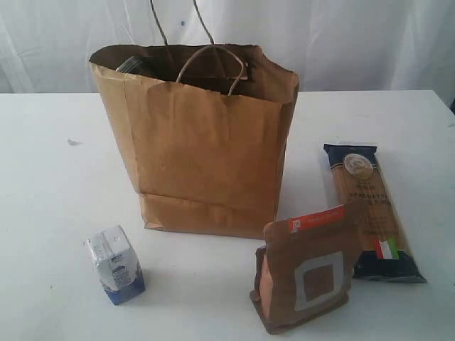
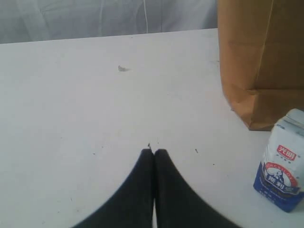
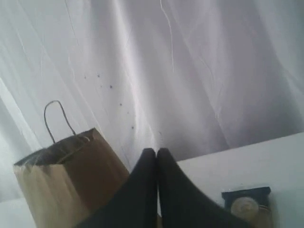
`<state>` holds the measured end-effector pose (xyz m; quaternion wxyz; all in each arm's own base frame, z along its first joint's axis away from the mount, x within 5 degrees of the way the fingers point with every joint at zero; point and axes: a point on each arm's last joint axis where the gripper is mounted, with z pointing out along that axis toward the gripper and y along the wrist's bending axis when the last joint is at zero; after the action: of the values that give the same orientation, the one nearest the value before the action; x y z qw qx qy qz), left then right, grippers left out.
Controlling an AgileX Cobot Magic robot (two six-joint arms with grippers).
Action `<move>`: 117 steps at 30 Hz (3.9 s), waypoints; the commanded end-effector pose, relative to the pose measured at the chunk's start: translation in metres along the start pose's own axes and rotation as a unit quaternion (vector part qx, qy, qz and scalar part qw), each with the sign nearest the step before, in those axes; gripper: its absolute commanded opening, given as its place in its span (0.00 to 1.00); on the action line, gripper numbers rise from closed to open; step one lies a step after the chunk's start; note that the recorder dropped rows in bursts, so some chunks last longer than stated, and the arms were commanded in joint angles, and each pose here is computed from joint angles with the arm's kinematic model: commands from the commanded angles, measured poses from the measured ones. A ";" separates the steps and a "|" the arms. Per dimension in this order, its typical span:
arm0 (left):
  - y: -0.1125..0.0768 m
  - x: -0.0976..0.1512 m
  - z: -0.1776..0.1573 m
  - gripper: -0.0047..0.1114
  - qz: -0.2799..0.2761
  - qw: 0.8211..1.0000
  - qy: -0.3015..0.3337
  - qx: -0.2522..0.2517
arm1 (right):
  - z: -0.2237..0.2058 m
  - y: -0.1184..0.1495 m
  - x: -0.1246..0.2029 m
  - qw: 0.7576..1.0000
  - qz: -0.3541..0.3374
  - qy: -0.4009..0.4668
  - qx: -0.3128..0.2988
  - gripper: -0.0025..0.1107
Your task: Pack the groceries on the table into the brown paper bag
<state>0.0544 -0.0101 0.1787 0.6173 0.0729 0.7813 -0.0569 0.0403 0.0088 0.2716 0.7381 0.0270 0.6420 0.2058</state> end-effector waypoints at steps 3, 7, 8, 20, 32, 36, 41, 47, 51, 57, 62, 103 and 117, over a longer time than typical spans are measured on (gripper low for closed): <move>0.000 0.001 0.000 0.04 -0.001 1.000 -0.002 -0.001 | -0.004 0.020 -0.038 0.965 -0.205 0.154 -0.052 0.02; 0.000 0.001 0.000 0.04 -0.001 1.000 -0.003 -0.001 | 0.006 0.035 -0.044 0.917 -0.241 0.296 -0.116 0.02; 0.000 0.001 0.000 0.04 -0.001 1.000 -0.003 -0.001 | 0.012 0.037 -0.046 0.908 -0.241 0.321 -0.122 0.02; 0.000 0.001 0.000 0.04 -0.001 1.000 -0.003 -0.001 | 0.092 0.070 -0.051 0.863 -0.237 0.363 -0.262 0.51; 0.000 0.001 0.000 0.04 -0.001 1.000 -0.003 -0.001 | 0.175 0.106 -0.018 0.814 -0.227 0.428 -0.320 0.50; 0.000 0.001 0.000 0.04 -0.001 1.000 -0.003 -0.001 | 0.193 0.128 0.005 0.790 -0.260 0.434 -0.346 0.50; 0.000 0.001 0.000 0.04 -0.001 1.000 -0.003 -0.001 | 0.204 0.158 0.035 0.772 -0.247 0.457 -0.366 0.50; 0.000 0.001 0.000 0.04 -0.001 1.000 -0.003 -0.001 | 0.212 0.186 0.065 0.739 -0.271 0.484 -0.382 0.50; 0.000 0.001 0.000 0.04 -0.001 1.000 -0.003 -0.001 | 0.217 0.206 0.087 0.722 -0.276 0.507 -0.382 0.50; 0.000 0.001 0.000 0.04 -0.001 1.000 -0.003 -0.001 | 0.213 0.227 0.114 0.696 -0.275 0.532 -0.396 0.50; 0.000 0.001 0.000 0.04 -0.001 1.000 -0.003 -0.001 | 0.210 0.244 0.128 0.685 -0.278 0.537 -0.408 0.57; 0.000 0.001 0.000 0.04 -0.001 1.000 -0.003 -0.001 | 0.253 0.265 0.196 0.724 -0.245 0.571 -0.300 0.02; 0.000 0.001 0.000 0.04 -0.001 1.000 -0.003 -0.001 | 0.213 0.271 0.010 0.791 -0.246 0.426 -0.364 0.02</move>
<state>0.0544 -0.0101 0.1788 0.6174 0.0729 0.7812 -0.0569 0.1833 0.3287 0.3447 0.3259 -0.5044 0.7697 0.2165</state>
